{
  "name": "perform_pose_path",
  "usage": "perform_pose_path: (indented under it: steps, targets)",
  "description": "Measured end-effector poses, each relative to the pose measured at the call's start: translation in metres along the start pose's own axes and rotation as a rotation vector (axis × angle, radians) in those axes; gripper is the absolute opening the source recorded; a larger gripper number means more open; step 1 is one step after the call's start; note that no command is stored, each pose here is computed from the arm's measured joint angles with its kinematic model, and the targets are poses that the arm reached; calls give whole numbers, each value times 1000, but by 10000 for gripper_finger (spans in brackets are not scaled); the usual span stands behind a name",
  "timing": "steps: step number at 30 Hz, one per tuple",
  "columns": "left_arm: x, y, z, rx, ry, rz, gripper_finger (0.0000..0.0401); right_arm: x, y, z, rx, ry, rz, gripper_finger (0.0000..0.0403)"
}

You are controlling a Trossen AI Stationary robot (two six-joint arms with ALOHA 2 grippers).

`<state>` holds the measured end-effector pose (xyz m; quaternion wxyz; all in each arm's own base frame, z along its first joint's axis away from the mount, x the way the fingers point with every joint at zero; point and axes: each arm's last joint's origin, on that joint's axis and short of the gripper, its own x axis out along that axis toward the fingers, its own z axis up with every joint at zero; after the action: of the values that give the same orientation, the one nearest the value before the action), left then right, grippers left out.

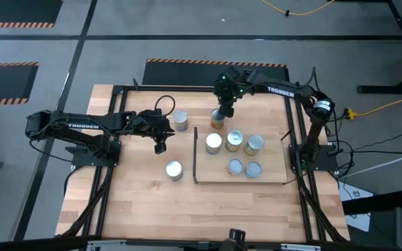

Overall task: Pick and place cans onto a shelf
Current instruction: Put the canned pineapple on the shelf

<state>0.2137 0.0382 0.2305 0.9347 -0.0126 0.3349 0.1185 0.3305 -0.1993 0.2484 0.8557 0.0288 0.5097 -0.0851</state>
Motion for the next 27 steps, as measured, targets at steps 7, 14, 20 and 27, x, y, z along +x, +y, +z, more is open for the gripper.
perform_pose_path:
  steps: [7,14,20,27]
  targets:
    - [0,0,0,-1,0,0,53,-1,-3,-1,-2,-52,130,63]
    - [0,0,0,-2,0,0,53,13,-4,-4,-19,-32,160,63]
    - [0,0,0,-2,0,0,53,26,-5,-6,-18,-5,166,63]
    - [0,0,0,-2,0,0,53,30,-6,-6,-19,-7,168,63]
